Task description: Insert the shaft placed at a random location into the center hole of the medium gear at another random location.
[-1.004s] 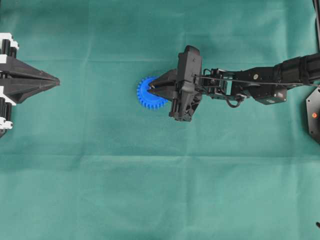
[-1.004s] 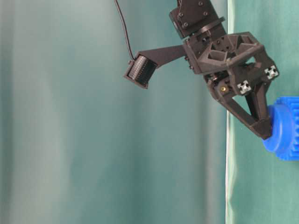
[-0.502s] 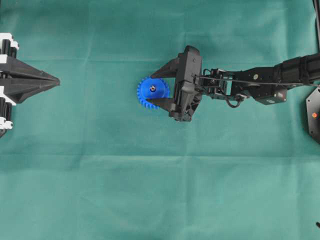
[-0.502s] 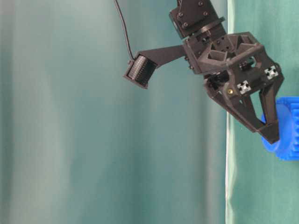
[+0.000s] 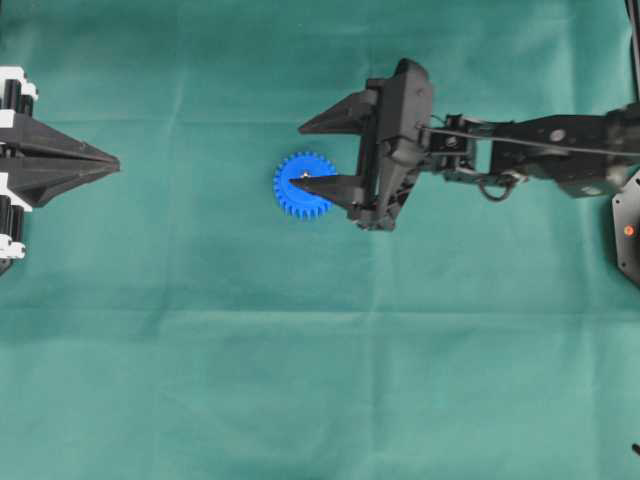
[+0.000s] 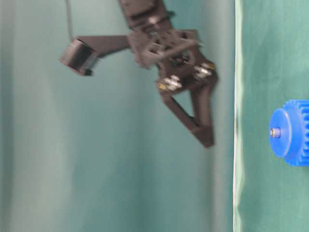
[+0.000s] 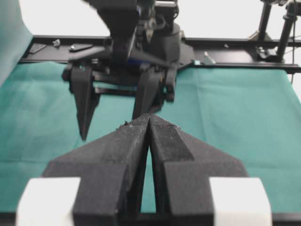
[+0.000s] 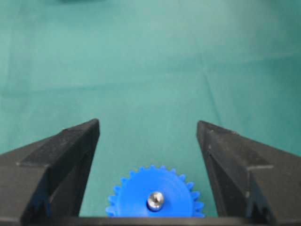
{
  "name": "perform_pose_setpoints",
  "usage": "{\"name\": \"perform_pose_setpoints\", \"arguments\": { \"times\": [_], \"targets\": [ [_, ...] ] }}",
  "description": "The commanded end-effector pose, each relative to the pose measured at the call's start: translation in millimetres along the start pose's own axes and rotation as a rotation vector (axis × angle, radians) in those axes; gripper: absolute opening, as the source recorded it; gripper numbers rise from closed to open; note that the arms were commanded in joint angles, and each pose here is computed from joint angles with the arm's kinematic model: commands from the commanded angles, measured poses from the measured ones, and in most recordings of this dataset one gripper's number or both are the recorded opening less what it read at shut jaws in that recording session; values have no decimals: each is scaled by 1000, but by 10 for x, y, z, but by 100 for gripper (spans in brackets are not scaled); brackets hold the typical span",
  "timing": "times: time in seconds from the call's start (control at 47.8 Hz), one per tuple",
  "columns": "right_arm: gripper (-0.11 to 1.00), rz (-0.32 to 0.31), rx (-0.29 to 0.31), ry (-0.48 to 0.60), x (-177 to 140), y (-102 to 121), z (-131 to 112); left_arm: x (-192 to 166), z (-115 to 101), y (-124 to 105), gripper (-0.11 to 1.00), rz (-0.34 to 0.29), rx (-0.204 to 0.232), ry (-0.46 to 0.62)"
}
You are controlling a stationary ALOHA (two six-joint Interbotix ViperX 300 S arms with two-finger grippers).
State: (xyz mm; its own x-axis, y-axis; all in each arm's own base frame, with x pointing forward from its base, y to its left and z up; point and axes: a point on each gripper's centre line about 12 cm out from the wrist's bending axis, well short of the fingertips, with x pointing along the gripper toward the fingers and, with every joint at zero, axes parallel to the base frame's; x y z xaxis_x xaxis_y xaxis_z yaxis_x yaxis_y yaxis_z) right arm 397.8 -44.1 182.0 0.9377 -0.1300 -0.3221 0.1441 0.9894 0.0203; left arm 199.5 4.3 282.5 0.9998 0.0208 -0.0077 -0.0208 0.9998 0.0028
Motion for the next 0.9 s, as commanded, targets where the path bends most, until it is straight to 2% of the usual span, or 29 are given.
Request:
{"name": "perform_pose_setpoints", "arguments": {
  "times": [0.0,0.356,0.879],
  "targets": [
    [86,6,-21,-43,-103,13,198,25,79,3,0,1,3,-18],
    [86,5,-15,-34,-227,6,153,25,79,3,0,1,2,-18],
    [86,2,3,-38,-897,-30,-32,25,79,6,0,2,2,-18]
  ]
}}
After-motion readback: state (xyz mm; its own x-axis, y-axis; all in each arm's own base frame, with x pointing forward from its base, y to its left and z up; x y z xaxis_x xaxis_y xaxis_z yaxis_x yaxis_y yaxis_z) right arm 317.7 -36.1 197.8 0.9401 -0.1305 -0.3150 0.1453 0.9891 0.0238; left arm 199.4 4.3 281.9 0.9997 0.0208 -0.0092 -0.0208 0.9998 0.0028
